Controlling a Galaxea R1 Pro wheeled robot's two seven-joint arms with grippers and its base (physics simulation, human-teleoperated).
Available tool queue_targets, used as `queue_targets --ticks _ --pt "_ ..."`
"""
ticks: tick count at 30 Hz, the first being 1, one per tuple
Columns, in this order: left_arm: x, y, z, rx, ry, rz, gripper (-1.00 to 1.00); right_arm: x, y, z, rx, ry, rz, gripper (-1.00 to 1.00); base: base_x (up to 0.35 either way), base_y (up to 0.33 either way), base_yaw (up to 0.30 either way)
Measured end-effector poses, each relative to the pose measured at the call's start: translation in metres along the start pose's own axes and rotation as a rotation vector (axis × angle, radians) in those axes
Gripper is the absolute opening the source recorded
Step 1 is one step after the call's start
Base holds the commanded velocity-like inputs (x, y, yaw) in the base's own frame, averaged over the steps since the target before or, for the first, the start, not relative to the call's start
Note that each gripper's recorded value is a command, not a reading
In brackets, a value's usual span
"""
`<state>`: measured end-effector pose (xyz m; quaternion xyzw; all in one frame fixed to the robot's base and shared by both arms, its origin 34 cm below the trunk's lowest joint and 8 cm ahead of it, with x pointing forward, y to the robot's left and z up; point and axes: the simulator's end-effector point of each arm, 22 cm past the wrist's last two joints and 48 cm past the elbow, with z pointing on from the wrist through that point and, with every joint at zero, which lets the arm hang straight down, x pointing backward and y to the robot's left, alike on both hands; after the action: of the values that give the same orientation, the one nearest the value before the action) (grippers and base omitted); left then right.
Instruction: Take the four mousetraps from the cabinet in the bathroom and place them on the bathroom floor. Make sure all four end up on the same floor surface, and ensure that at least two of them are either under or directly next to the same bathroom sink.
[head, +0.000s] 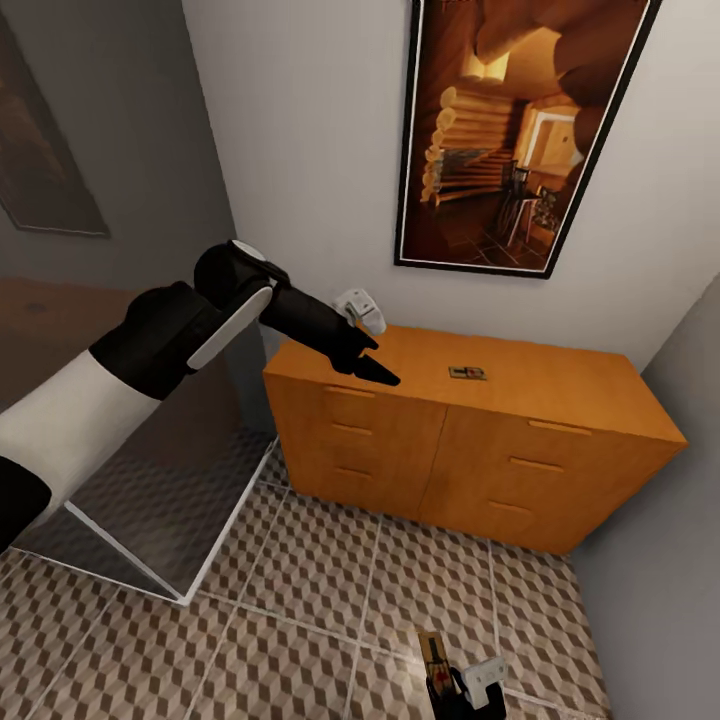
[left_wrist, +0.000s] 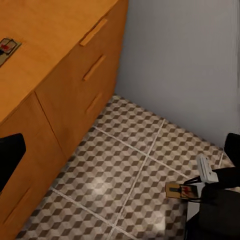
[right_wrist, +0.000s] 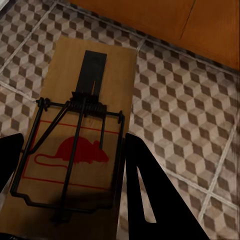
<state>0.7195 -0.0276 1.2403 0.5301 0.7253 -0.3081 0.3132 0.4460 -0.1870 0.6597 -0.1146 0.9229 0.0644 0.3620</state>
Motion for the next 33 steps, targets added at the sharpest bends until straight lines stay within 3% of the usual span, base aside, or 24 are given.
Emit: queue_targets --ticks 8,28,33 --pt "0.001 0.002 -0.008 -0.015 0.0 0.005 1.0 -0.003 -0.001 0.0 0.002 -0.005 -0.001 -1.0 0.0 0.043 -0.268" --pt "-0.005 -0.006 -0.019 -0.017 -0.001 0.022 1.0 -0.013 -0.003 -0.001 0.006 -0.027 -0.004 -1.0 0.023 0.244 -0.211" --pt "-0.006 -0.006 -0.02 -0.019 -0.001 0.023 1.0 -0.012 -0.023 -0.003 0.068 -0.027 0.032 -1.0 0.046 0.033 -0.033"
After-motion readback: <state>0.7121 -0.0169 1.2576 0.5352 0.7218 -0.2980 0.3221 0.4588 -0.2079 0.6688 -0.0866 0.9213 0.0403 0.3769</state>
